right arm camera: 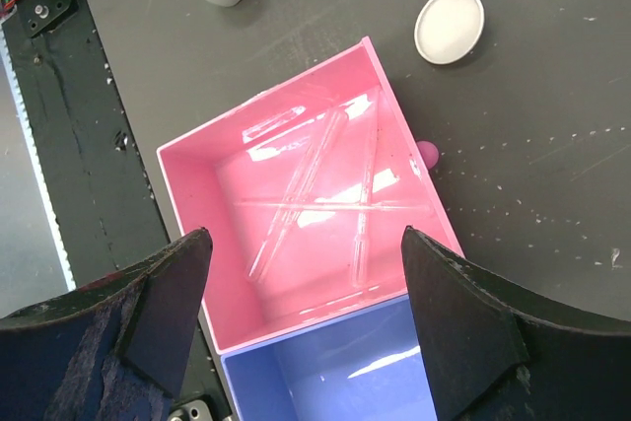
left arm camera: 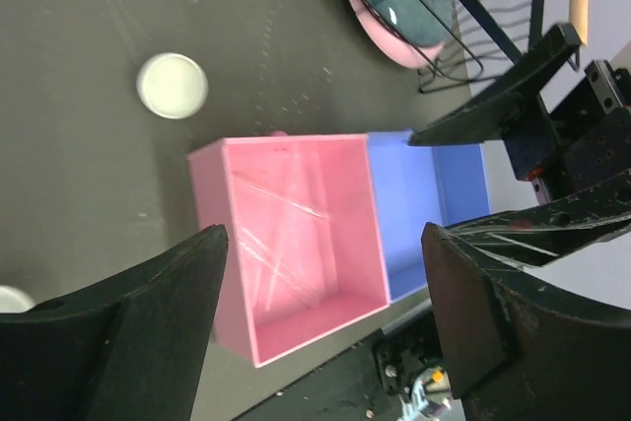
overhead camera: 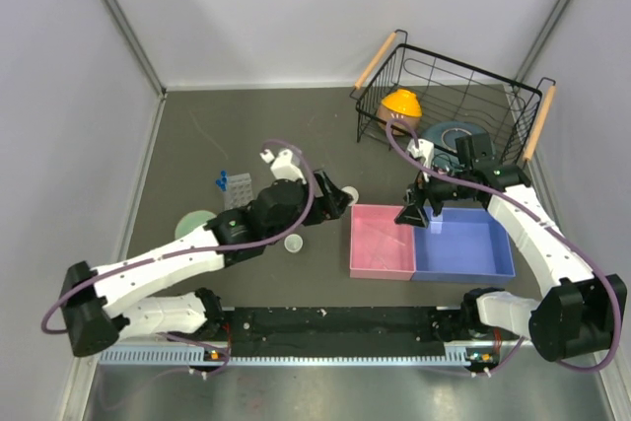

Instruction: Organize the chemistry lab equipment

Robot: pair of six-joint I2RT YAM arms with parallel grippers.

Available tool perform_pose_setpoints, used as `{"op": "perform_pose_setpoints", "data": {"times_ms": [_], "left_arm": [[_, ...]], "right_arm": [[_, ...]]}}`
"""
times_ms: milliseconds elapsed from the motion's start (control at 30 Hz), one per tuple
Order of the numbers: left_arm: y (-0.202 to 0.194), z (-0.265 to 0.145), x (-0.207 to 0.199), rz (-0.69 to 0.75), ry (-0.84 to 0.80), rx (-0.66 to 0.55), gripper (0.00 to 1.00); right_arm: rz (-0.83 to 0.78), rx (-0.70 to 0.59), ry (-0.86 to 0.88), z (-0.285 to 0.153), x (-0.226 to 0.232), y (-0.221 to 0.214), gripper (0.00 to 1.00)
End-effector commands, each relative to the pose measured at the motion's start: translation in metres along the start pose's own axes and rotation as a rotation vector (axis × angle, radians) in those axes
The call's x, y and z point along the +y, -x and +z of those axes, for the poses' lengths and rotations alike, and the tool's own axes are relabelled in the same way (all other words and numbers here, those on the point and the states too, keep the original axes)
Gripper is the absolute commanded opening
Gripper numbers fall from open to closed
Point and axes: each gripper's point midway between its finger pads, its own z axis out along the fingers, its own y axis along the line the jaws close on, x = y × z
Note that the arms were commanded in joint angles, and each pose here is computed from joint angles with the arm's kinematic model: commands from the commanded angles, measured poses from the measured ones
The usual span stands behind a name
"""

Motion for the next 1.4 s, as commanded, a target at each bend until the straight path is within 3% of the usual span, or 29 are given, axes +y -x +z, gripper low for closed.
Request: {"op": "perform_pose_setpoints", "data": {"times_ms": [0,133,533,967,1367], "left_arm": [[0.017,-0.029,0.050,0.101,0.138,-0.110,0.90],[0.025,-0.051,0.073,0.107,0.165,-0.169,0.99],[0.035,-0.097,0.127,0.120,0.221,-0.293,0.99],[0.020,-0.100,0.150,0.142,0.278,-0.247,0.99],[0.007,-0.098,0.155,0.144,0.292,-0.180,0.99]], "right_arm": [[-0.047,-0.061,0.012,-0.005,0.004,0.012,0.79],[-0.047,-0.062,0.013,-0.007,0.005,0.016,0.79],[-0.061,-0.048,0.024,-0.026,0.005,0.055,0.82],[-0.189,-0.020,0.069,-0.010,0.021,0.104,0.85],[-0.272,0.052,0.141,0.025,0.043,0.112,0.85]]}}
